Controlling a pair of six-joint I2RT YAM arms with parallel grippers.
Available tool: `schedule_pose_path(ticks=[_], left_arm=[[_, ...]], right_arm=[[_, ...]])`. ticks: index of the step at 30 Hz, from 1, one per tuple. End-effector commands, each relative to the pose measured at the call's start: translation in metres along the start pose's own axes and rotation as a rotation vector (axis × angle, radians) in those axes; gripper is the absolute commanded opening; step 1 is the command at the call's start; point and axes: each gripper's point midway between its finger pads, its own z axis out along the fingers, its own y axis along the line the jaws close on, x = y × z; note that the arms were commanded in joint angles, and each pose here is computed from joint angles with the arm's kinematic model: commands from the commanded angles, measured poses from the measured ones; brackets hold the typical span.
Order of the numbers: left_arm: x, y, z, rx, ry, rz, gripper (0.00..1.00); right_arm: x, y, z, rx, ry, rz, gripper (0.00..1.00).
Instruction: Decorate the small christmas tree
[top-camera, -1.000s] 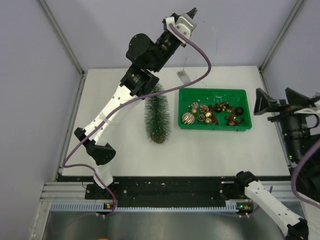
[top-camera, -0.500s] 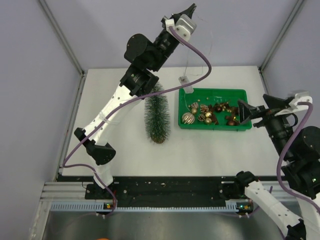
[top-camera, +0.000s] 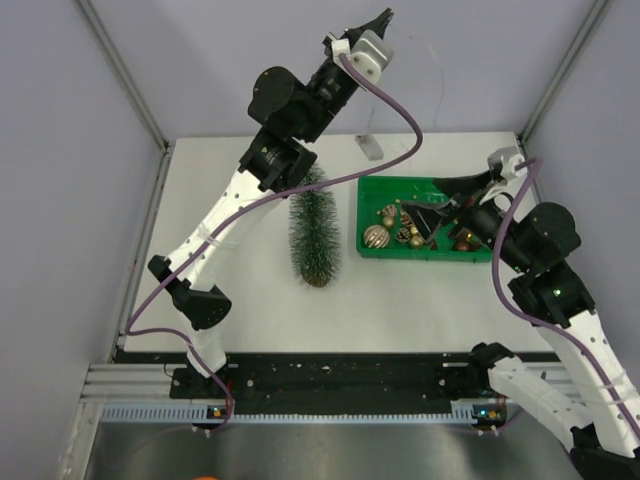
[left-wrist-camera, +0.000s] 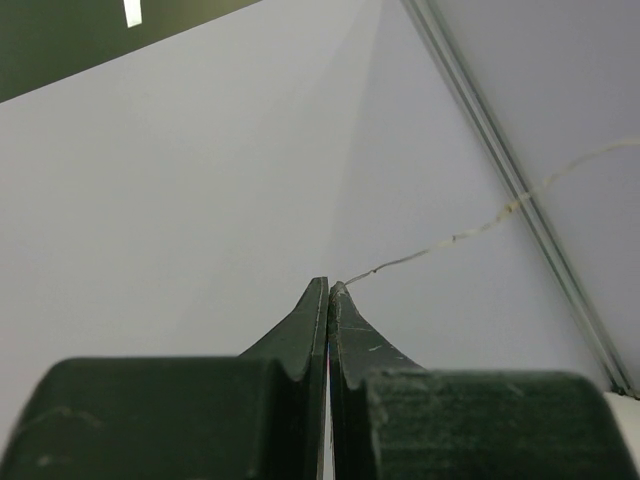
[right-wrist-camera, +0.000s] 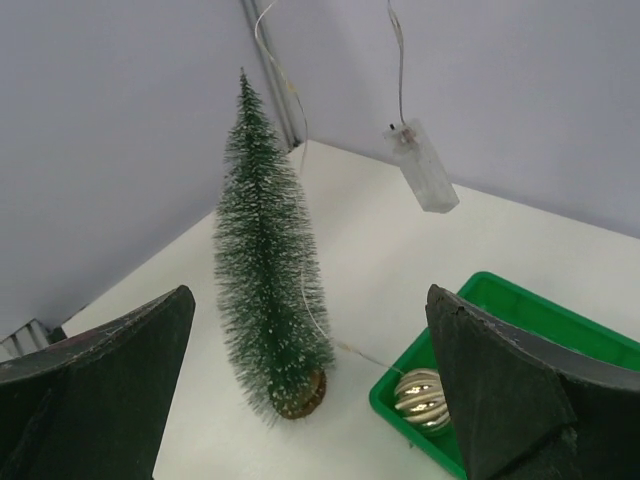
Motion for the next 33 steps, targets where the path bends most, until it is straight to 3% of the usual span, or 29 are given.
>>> schedule_pose_path(ticks=[1, 12, 20, 26, 31, 33], left_arm=[[-0.046, 0.033, -0.008, -0.055, -0.087, 0.025, 0.00], [-0.047, 0.033, -0.008, -0.052, -0.092, 0.029, 0.00], [-0.048, 0.036, -0.009, -0.061, -0.090, 0.041, 0.00], [-0.046, 0.035, -0.009, -0.060, -0.083, 0.041, 0.00], [-0.044, 0.036, -0.009, -0.068, -0.078, 0.043, 0.00], [-0.046, 0.038, -0.009, -0.073, -0.079, 0.047, 0.00]], right_arm=[[-0.023, 0.025, 0.011, -0.139, -0.094, 0.009, 0.98], [0.020, -0.008, 0.031, -0.038, 0.046, -0.065, 0.82], [0.052, 0.008, 0.027, -0.141, 0.102, 0.002, 0.65], [0.059, 0.022, 0.018, -0.210, 0.108, 0.068, 0.60], [0.065, 0.021, 0.023, -0.204, 0.145, 0.111, 0.40], [0.070, 0.024, 0.024, -0.221, 0.162, 0.121, 0.37]])
